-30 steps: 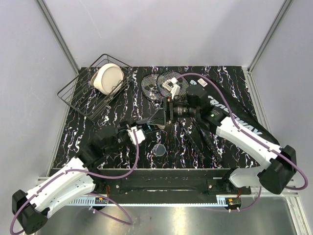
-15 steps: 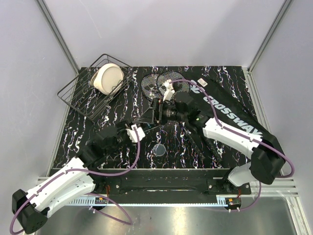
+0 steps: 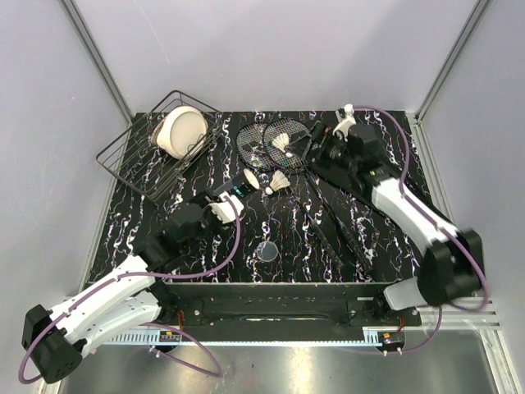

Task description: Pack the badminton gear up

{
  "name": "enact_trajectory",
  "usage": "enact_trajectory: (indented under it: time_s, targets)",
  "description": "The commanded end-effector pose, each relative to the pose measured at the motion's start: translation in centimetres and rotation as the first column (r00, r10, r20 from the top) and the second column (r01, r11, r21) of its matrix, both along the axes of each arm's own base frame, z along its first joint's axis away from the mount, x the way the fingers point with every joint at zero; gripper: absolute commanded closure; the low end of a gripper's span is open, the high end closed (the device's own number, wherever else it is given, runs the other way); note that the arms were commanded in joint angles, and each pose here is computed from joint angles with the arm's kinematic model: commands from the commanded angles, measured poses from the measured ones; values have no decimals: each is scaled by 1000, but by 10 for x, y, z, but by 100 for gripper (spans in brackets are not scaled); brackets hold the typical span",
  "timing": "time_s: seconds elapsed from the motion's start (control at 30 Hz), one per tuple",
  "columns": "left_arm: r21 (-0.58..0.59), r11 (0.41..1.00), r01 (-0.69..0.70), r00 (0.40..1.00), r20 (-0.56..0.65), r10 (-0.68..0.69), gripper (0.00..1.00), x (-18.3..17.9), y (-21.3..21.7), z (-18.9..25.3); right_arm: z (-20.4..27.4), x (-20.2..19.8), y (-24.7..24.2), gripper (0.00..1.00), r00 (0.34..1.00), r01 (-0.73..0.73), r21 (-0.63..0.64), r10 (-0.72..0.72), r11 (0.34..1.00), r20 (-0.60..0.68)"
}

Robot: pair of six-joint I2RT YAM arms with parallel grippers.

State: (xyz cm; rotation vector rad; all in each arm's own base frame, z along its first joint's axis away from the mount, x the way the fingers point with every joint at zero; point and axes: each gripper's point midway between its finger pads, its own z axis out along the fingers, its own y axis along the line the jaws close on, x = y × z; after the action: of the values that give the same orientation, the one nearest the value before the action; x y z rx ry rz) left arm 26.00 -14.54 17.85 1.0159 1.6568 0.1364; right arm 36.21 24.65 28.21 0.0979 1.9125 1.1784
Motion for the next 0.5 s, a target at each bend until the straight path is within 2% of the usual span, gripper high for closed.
enact_trajectory:
  time_s: [0.0, 0.07, 0.13, 0.17, 0.23, 0.3, 0.47]
  targets:
    - [-138, 990, -31, 987, 150, 52, 100, 10, -1, 57, -73, 56, -5, 5, 988, -88, -162, 66, 983, -140]
    - [-150, 988, -20, 987, 157, 44, 100, 9, -2, 60, -110, 75, 1, 19, 972, -165, -235, 118, 958, -204]
    - [-158, 987, -9, 986, 163, 35, 100, 8, -3, 62, -134, 84, 3, 26, 960, -202, -271, 135, 941, -247]
    - [-158, 987, -3, 987, 159, 29, 100, 7, -4, 61, -151, 97, 5, 37, 956, -215, -296, 138, 931, -260]
    - [-155, 988, 10, 988, 155, 15, 100, 7, -7, 60, -169, 99, 7, 43, 941, -251, -302, 157, 920, -301]
    - [-153, 988, 10, 988, 151, 13, 100, 7, -7, 59, -182, 95, 19, 51, 916, -319, -251, 229, 914, -330]
    - [-158, 987, 19, 989, 146, 4, 100, 7, -10, 58, -200, 76, 41, 52, 881, -391, -168, 315, 905, -354]
